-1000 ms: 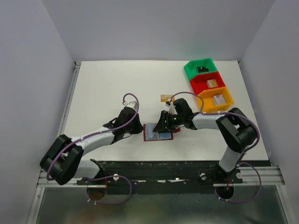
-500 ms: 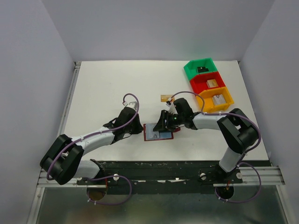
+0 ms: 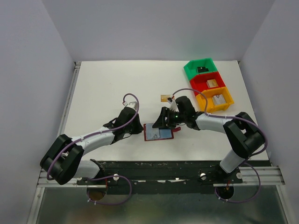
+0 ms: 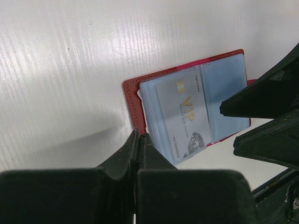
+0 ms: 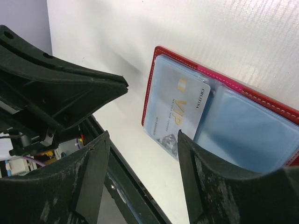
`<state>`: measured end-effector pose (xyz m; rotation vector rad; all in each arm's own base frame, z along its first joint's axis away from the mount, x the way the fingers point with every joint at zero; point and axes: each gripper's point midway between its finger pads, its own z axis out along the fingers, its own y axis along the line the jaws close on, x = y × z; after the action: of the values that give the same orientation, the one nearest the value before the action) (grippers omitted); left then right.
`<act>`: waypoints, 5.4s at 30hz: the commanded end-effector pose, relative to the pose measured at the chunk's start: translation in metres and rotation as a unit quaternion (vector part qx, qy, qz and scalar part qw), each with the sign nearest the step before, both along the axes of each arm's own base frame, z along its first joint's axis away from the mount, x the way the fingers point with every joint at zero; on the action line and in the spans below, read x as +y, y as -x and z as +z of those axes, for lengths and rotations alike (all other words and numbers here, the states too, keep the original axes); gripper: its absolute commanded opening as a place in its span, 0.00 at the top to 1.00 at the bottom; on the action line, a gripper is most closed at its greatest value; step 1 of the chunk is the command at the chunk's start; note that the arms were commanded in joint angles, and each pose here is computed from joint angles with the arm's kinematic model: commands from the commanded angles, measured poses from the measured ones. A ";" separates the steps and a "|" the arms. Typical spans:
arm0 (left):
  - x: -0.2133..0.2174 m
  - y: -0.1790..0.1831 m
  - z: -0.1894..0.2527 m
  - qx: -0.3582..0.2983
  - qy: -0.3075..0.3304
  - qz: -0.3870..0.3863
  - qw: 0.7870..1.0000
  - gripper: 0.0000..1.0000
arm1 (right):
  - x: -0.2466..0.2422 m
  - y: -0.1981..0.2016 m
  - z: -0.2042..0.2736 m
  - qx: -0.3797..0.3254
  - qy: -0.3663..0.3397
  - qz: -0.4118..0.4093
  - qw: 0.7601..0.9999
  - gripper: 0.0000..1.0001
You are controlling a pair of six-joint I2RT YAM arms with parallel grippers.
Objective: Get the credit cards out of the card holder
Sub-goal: Remove the credit card from the card holder.
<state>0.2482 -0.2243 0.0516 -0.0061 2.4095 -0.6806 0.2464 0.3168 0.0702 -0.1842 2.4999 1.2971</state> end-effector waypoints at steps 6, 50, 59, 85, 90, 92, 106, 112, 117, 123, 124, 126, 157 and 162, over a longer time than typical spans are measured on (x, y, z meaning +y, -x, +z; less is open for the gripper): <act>-0.028 -0.010 0.032 -0.041 0.054 -0.039 0.997 1.00 | -0.003 0.004 -0.022 0.022 0.019 -0.005 1.000 0.34; -0.031 -0.001 -0.018 0.019 0.001 -0.040 0.999 1.00 | 0.008 0.010 -0.021 0.039 -0.056 0.012 0.998 0.49; -0.023 -0.005 0.003 -0.011 0.007 -0.025 1.000 1.00 | 0.005 0.007 -0.029 0.049 -0.049 0.006 0.998 0.48; -0.012 0.002 -0.026 0.035 -0.036 -0.007 0.999 1.00 | 0.013 0.006 -0.019 0.049 -0.087 0.014 0.995 0.48; -0.017 0.005 -0.027 0.039 -0.024 -0.017 0.999 1.00 | 0.016 0.005 -0.019 0.059 -0.095 0.012 0.994 0.48; -0.018 0.005 -0.028 0.039 -0.020 -0.018 0.999 1.00 | 0.016 0.004 -0.019 0.061 -0.096 0.010 0.993 0.48; -0.031 0.009 -0.029 0.038 0.002 -0.042 0.998 1.00 | 0.024 0.000 -0.020 0.078 -0.119 0.009 0.990 0.48; -0.035 0.010 -0.028 0.034 0.007 -0.052 0.998 1.00 | 0.027 -0.001 -0.020 0.084 -0.125 0.014 0.989 0.48; -0.034 0.010 -0.028 0.035 0.005 -0.050 0.998 1.00 | 0.027 0.001 -0.022 0.091 -0.123 0.018 0.988 0.48; -0.025 0.009 -0.027 0.031 -0.007 -0.029 0.999 1.00 | 0.022 0.003 -0.022 0.084 -0.105 0.015 0.991 0.51; -0.023 0.009 -0.027 0.030 -0.009 -0.027 0.999 0.99 | 0.021 0.004 -0.023 0.084 -0.102 0.016 0.991 0.51; -0.022 0.008 -0.027 0.029 -0.013 -0.024 0.999 0.95 | 0.020 0.005 -0.023 0.083 -0.099 0.017 0.991 0.51; -0.011 0.004 -0.037 0.051 -0.049 0.002 0.997 1.00 | -0.002 0.011 -0.019 0.056 -0.057 0.015 0.997 0.51; -0.006 0.007 -0.041 0.060 -0.056 0.010 0.997 1.00 | -0.005 0.012 -0.019 0.055 -0.057 0.013 0.997 0.52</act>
<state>0.2490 -0.2486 0.0294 0.0099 2.4810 -0.6723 0.2347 0.3184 0.0490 -0.1175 2.5260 1.5219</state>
